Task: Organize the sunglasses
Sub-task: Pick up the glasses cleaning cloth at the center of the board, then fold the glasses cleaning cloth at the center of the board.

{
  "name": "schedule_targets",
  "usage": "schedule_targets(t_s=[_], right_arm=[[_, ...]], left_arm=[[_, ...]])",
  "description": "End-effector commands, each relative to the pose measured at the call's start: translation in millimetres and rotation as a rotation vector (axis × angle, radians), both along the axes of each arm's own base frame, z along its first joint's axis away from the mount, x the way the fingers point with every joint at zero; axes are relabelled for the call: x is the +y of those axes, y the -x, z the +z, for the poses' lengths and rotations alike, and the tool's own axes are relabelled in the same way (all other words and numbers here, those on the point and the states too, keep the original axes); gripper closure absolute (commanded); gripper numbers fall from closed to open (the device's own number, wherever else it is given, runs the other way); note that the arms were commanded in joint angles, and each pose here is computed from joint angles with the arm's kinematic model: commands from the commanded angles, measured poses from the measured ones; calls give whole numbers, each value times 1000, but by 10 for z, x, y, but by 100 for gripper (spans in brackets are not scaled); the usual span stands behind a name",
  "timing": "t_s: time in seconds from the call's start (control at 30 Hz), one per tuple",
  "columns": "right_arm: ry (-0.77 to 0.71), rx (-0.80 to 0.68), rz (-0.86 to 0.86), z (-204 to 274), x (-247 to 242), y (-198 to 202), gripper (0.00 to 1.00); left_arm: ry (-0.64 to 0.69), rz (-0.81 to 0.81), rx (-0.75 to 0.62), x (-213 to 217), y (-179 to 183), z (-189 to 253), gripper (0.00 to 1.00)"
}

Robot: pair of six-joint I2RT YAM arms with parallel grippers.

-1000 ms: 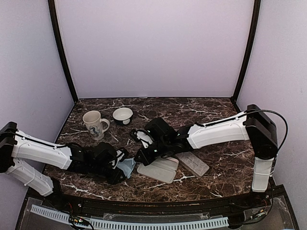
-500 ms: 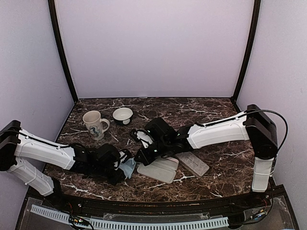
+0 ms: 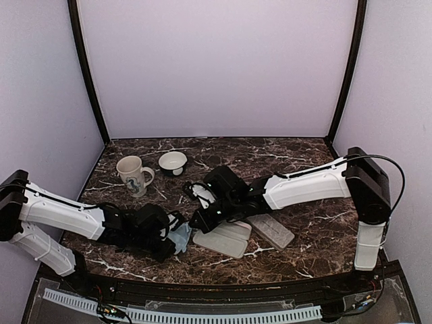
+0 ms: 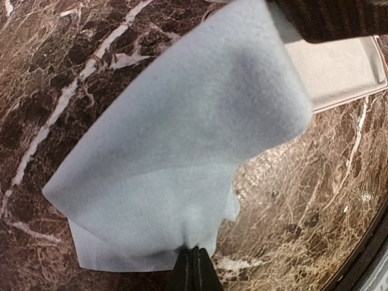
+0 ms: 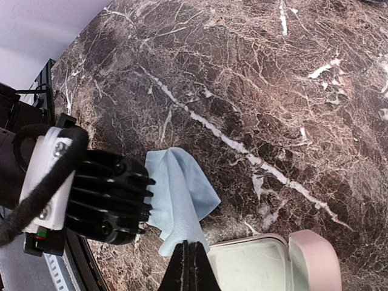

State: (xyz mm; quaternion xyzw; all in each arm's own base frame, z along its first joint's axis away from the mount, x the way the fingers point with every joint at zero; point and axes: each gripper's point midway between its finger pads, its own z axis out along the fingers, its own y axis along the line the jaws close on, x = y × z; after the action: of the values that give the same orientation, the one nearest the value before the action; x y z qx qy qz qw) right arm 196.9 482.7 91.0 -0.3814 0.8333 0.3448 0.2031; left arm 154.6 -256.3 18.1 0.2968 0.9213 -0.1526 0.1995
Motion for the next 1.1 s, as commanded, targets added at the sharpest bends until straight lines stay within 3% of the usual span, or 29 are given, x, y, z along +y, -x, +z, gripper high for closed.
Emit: schedule_targets(t_s=[0.0,0.27,0.7,0.93,1.07], right_arm=[[-23,-16,-15,93,33,-71,100],[-29,-29,-10,171,23,-85,100],[-54,-59,-13,435,-50,-161,100],[-77,-57,15,571,-61,-115,100],[-88,-56,36,637,-46,-75,100]], left_arm=[[33,21,-14,25,12,128,100],[134,57,-98,0,-88,500,100],[168,105,-140,91,-188,765,100],[269,144,-196,169,-240,1144,100],[244,149,-209,227,-247,1227,100]])
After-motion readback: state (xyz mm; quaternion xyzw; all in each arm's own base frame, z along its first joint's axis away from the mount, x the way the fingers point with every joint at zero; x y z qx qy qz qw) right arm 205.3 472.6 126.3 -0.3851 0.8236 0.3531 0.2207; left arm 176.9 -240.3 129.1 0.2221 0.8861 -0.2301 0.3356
